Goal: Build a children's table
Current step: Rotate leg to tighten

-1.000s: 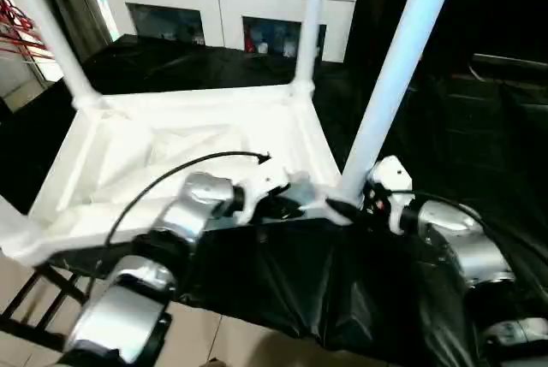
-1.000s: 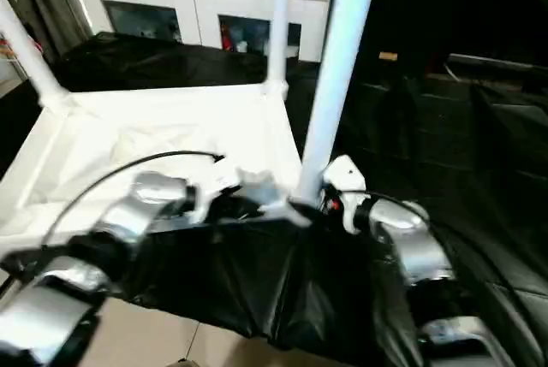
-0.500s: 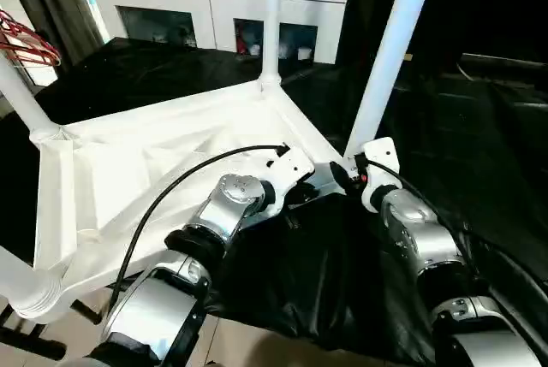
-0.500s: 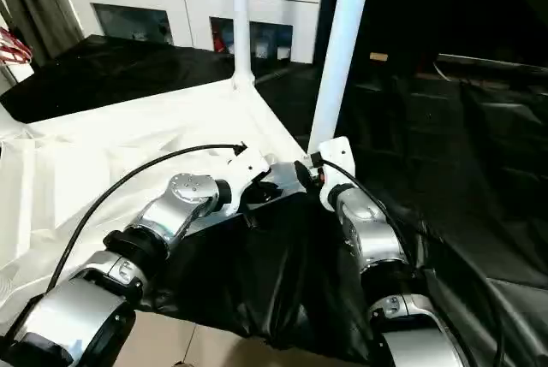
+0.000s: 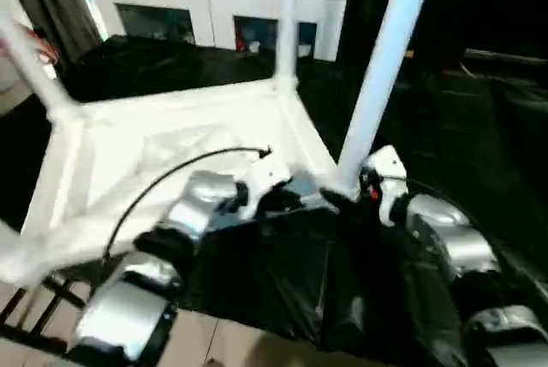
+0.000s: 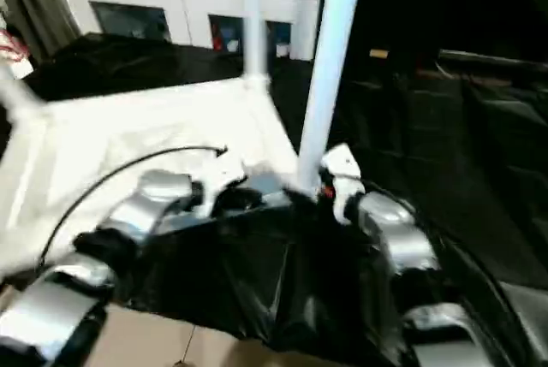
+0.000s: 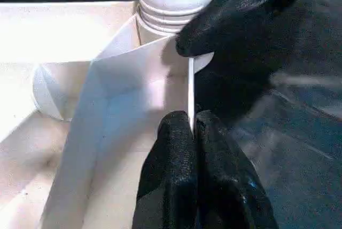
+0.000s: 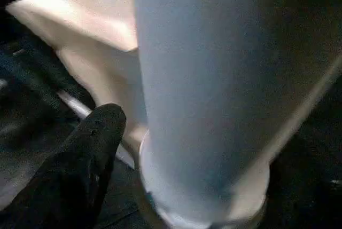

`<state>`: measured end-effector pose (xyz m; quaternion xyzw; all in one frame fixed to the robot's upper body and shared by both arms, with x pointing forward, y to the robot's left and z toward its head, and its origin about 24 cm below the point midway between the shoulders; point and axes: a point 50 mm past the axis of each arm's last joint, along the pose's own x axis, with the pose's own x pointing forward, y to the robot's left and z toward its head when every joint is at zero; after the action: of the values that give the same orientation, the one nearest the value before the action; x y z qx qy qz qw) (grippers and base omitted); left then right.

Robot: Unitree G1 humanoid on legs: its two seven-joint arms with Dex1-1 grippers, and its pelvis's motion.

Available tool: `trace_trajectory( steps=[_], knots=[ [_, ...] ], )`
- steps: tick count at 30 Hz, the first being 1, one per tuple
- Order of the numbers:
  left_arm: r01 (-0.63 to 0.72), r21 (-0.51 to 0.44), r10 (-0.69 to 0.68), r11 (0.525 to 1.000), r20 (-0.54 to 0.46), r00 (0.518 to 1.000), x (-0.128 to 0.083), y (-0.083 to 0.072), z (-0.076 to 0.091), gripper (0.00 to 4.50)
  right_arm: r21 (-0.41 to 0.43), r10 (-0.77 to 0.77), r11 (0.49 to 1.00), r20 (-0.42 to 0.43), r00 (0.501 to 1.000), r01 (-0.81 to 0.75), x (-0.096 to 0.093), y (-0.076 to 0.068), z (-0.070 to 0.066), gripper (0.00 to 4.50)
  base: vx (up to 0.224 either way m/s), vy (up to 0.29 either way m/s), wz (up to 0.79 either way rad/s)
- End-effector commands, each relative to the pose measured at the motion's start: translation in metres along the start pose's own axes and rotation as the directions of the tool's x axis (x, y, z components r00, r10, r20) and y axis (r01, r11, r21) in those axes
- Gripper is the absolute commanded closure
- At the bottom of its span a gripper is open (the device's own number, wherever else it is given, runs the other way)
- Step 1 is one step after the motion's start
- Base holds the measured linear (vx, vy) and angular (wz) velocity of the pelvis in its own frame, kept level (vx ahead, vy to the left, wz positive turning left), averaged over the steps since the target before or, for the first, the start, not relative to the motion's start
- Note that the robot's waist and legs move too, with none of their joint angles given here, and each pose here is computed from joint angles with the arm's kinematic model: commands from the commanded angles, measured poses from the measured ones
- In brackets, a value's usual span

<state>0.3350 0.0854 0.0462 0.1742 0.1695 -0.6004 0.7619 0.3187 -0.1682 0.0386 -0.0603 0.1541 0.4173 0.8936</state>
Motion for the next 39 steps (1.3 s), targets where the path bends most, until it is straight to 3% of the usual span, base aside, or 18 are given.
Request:
trace_trajectory(
  steps=[1,6,7,10,11,18,28,32,35,39],
  knots=[
    [0.082,0.006,-0.083,0.997,0.024,0.996,0.000,-0.007,0.000,4.50,-0.023,0.072,0.997,0.004,0.997,-0.072,-0.004,0.003,0.002,0.52,0.000,0.000,0.00],
    [0.166,0.011,-0.166,0.986,-0.005,0.986,-0.008,-0.008,-0.005,4.50,-0.037,0.149,0.988,-0.012,0.989,-0.150,-0.011,0.004,0.002,0.52,0.000,0.000,0.00],
    [0.172,0.015,-0.172,0.985,-0.010,0.985,-0.010,-0.008,-0.005,4.50,-0.053,0.173,0.983,-0.024,0.985,-0.174,-0.012,0.006,0.001,0.78,0.000,0.000,0.00],
    [0.181,0.018,-0.181,0.983,-0.019,0.983,-0.013,-0.006,-0.005,4.50,-0.073,0.213,0.974,-0.050,0.976,-0.216,-0.014,0.008,-0.001,0.91,0.000,0.000,0.00],
    [0.184,0.018,-0.184,0.983,-0.022,0.983,-0.014,-0.005,-0.005,4.50,-0.074,0.223,0.971,-0.053,0.973,-0.226,-0.015,0.008,-0.002,1.21,0.000,0.000,0.00],
    [0.199,0.018,-0.198,0.980,-0.031,0.980,-0.018,-0.004,-0.005,4.50,-0.069,0.243,0.967,-0.050,0.969,-0.246,-0.015,0.010,-0.001,1.71,0.000,0.000,0.00],
    [0.181,0.002,-0.180,0.984,-0.031,0.983,-0.017,-0.004,-0.007,4.50,-0.053,0.267,0.962,-0.043,0.963,-0.269,-0.014,0.016,-0.006,1.83,0.000,0.000,0.00],
    [-0.040,-0.039,0.039,0.998,-0.032,0.999,-0.004,0.006,-0.006,4.50,-0.001,0.049,0.999,0.024,0.999,-0.049,0.002,0.013,-0.009,1.83,0.000,0.000,0.00],
    [-0.094,-0.054,0.093,0.994,-0.037,0.995,0.004,0.006,-0.004,4.50,0.036,-0.063,0.997,0.028,0.998,0.062,0.012,0.012,-0.011,1.83,0.000,0.000,0.00],
    [-0.221,-0.108,0.219,0.969,-0.030,0.975,0.025,0.005,0.006,4.50,0.114,-0.175,0.979,0.069,0.982,0.167,0.035,0.021,-0.005,1.83,0.000,0.000,0.00]
  ],
)
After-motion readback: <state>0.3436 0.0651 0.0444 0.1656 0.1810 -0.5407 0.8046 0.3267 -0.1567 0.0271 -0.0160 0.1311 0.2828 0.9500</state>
